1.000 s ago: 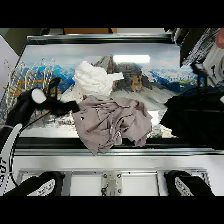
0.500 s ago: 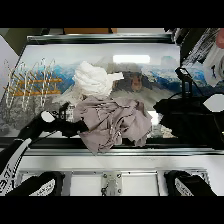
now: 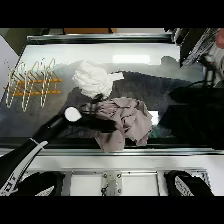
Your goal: Fold the clothes and pants, and hang the long-sleeved shirts on hangers.
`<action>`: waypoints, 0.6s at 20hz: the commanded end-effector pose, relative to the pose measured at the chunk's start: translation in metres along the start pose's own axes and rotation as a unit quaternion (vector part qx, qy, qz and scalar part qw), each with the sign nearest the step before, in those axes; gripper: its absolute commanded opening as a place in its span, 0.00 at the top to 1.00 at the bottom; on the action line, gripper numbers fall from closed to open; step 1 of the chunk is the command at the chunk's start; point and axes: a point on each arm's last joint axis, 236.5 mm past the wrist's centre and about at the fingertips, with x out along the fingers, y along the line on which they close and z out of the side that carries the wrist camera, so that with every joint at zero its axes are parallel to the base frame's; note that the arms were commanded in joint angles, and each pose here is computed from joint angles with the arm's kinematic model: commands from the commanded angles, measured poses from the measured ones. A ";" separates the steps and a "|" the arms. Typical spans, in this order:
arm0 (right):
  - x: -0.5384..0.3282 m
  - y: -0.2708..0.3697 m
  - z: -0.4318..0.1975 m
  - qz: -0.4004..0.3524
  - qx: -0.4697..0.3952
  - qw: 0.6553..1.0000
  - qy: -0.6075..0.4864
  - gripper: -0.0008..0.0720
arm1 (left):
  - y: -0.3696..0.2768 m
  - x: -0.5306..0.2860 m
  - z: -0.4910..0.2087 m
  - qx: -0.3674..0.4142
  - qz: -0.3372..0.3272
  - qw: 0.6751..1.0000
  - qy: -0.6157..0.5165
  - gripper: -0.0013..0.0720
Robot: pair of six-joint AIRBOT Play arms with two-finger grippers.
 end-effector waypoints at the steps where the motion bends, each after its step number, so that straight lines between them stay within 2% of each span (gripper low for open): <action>1: -0.029 -0.029 0.025 -0.036 0.032 0.998 -0.047 0.97 | -0.128 0.010 0.010 0.110 -0.091 0.989 -0.047 0.96; 2: -0.033 -0.033 0.025 -0.040 0.035 0.997 -0.051 0.97 | -0.144 0.016 0.009 0.132 -0.099 0.985 -0.044 0.96; 3: -0.036 -0.035 0.026 -0.043 0.036 0.997 -0.054 0.97 | -0.150 0.023 0.007 0.152 -0.096 0.983 -0.032 0.91; 4: -0.038 -0.035 0.026 -0.044 0.036 0.997 -0.056 0.97 | -0.148 0.031 0.005 0.170 -0.084 0.982 -0.015 0.48; 5: -0.040 -0.034 0.026 -0.044 0.034 0.997 -0.058 0.97 | -0.141 0.034 0.006 0.173 -0.070 0.982 0.002 0.15; 9: -0.040 -0.032 0.024 -0.042 0.034 0.997 -0.054 0.97 | -0.070 0.002 0.044 0.146 0.017 0.989 0.019 0.13; 12: -0.039 -0.029 0.013 -0.037 0.034 0.998 -0.031 0.97 | 0.042 -0.046 0.073 0.087 0.180 0.980 0.016 0.13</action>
